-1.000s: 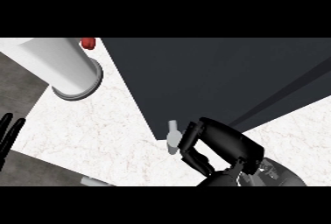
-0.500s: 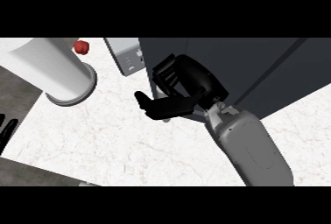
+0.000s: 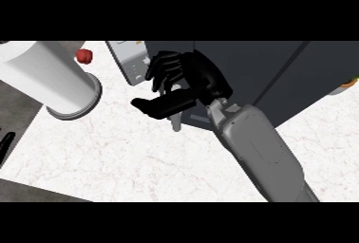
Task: Pick up the bottled water, place it into the cabinet and close the cabinet
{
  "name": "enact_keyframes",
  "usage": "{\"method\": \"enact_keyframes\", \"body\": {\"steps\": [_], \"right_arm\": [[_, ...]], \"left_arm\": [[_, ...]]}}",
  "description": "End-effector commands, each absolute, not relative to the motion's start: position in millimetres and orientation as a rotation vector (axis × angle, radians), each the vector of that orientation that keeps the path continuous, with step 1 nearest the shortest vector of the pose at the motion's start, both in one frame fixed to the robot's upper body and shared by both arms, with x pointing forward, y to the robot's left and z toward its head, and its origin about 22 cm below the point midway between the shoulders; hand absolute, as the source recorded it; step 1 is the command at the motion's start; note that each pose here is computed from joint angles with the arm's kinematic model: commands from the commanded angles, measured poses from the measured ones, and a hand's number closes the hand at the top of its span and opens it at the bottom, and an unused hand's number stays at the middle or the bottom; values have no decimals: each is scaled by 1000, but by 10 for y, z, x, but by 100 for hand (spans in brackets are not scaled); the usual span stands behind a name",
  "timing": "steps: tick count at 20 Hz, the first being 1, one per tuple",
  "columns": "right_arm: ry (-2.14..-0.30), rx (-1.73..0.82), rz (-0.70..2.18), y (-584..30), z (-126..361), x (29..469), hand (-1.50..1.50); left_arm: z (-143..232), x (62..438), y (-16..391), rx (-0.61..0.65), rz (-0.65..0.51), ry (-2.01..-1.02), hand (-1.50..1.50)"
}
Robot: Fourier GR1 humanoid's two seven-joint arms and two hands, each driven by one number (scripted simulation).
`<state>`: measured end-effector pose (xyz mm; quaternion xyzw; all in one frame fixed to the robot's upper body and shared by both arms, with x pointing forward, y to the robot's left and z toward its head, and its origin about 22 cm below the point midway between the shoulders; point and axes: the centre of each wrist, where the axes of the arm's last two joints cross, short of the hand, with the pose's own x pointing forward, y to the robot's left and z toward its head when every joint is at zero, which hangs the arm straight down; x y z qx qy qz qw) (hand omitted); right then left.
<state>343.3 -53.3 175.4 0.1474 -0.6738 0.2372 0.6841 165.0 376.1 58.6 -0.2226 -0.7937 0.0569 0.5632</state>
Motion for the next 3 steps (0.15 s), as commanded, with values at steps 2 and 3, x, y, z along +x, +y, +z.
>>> {"method": "enact_keyframes", "body": {"steps": [2,3], "right_arm": [[-1570,269,306,-562,1929,3787,-150],[-1575,278,320,-504,2026,3784,-150]], "left_arm": [[566,1616,3805,-520,151,-1870,-150],[532,1620,3766,-519,155,-1869,-150]]}}
